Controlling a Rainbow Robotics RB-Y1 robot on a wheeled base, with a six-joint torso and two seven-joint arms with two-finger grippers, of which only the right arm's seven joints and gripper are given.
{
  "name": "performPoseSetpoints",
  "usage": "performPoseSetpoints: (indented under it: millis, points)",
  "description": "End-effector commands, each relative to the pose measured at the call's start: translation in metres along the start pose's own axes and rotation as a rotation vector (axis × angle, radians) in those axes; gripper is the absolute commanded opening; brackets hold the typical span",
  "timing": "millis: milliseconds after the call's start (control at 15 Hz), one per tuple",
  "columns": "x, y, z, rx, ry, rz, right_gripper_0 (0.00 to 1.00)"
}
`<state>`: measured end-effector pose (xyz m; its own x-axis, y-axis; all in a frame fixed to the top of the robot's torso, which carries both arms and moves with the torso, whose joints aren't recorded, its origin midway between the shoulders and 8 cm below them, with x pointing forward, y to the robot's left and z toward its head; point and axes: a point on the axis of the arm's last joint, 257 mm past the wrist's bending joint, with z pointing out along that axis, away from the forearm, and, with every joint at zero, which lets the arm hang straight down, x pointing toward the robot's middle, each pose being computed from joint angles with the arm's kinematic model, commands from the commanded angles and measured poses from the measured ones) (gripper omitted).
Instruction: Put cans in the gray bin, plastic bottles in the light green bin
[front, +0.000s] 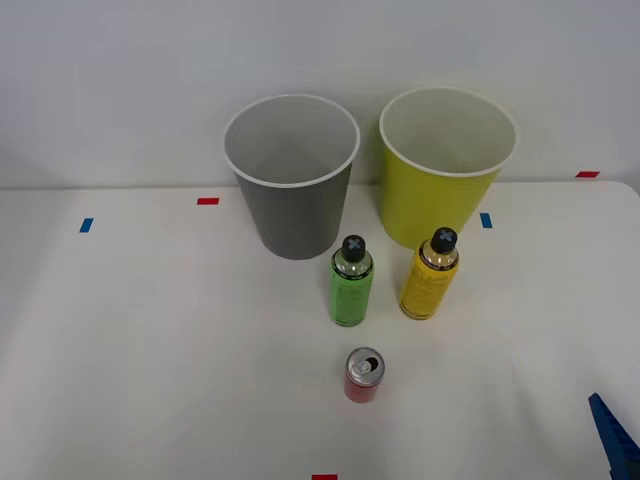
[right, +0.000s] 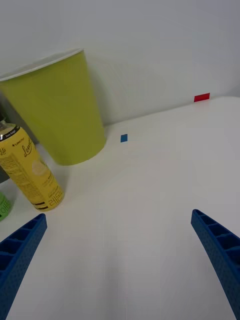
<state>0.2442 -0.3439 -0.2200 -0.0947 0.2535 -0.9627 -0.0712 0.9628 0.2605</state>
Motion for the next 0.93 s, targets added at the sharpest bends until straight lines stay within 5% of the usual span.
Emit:
performPoseSetpoints:
  millis: [67, 733, 933]
  points:
    - [0.012, -0.005, -0.017, -0.034, 0.005, 0.088, 1.00]
    - [0.045, 0.006, -0.069, -0.048, -0.026, 0.207, 1.00]
    - [0.046, 0.011, -0.055, -0.046, -0.087, -0.212, 1.00]
